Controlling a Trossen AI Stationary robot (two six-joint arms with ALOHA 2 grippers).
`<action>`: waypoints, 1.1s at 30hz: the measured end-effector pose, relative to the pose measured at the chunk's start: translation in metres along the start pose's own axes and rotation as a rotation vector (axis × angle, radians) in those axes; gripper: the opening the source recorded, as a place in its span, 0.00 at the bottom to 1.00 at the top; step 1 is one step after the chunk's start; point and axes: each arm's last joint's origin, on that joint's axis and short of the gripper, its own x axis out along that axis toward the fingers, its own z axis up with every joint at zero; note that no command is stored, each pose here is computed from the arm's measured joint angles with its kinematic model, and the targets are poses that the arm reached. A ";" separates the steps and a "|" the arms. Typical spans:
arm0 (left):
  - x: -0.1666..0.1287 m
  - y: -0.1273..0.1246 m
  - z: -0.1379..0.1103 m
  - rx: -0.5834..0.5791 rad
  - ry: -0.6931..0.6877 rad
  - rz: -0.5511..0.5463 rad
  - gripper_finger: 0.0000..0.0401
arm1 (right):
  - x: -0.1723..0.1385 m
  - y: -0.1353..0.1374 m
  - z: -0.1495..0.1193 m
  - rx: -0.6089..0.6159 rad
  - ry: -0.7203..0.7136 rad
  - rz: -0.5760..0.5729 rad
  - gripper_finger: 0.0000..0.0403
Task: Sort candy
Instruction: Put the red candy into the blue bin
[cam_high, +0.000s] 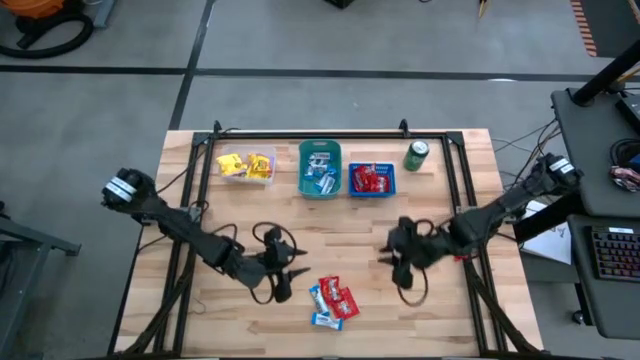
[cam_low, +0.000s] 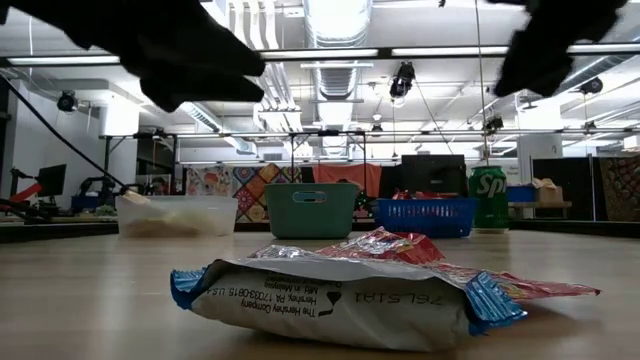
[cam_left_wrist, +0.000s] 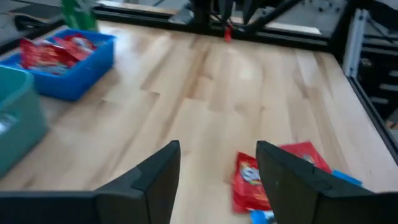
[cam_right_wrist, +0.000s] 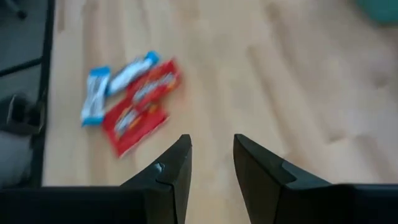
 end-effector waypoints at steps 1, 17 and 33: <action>0.001 -0.004 -0.004 0.007 0.001 -0.010 0.49 | 0.001 0.006 -0.005 -0.001 0.016 0.010 0.28; 0.074 -0.057 -0.051 0.072 0.005 -0.030 0.49 | 0.033 0.036 -0.047 -0.001 0.148 -0.014 0.26; 0.091 -0.031 -0.083 -0.031 0.168 -0.034 0.42 | 0.050 0.038 -0.053 -0.008 0.127 -0.066 0.25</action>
